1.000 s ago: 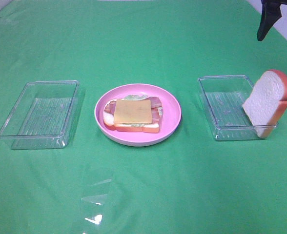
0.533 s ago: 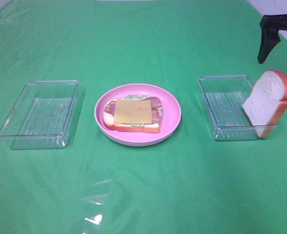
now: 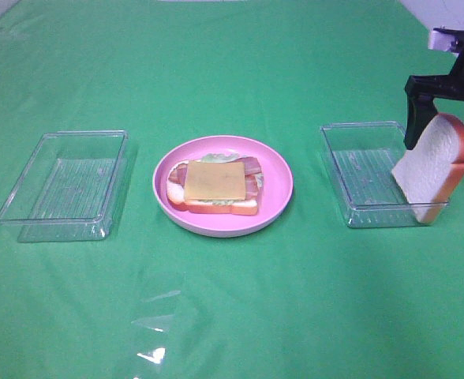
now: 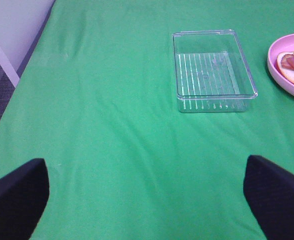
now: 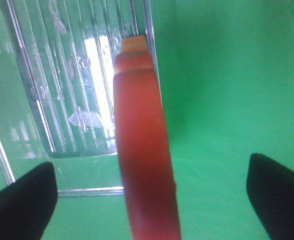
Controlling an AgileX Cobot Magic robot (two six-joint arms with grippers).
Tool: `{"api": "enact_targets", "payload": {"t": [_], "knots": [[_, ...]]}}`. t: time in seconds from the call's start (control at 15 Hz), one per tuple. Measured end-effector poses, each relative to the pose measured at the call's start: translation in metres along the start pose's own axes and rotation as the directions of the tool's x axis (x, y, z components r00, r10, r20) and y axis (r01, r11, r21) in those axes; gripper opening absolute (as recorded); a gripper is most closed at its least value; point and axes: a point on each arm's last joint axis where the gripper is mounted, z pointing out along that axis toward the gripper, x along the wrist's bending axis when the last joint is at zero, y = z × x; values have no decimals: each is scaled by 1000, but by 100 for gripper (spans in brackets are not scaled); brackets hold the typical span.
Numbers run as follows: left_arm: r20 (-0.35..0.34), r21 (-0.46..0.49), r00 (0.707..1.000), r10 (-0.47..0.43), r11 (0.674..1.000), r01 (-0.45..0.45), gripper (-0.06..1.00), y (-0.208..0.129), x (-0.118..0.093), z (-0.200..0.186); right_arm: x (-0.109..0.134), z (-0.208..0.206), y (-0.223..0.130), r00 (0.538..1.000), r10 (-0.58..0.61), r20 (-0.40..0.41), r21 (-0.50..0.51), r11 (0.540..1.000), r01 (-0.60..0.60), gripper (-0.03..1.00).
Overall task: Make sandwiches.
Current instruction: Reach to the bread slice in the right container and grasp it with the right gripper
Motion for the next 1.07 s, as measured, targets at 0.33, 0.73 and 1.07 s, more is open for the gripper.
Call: {"api": "enact_targets", "payload": {"t": [0.33,0.73,1.07], "knots": [[0,0,1000,0,1000,0,99,0,0,0,-1,17,-3,1000,5,-3,2,1000,-5,92],[0,0,1000,0,1000,0,99,0,0,0,1,17,1,1000,11,-20,-41,999,-11,77],[0,0,1000,0,1000,0,99,0,0,0,1,17,1,1000,11,-23,-41,999,-12,26]]}}
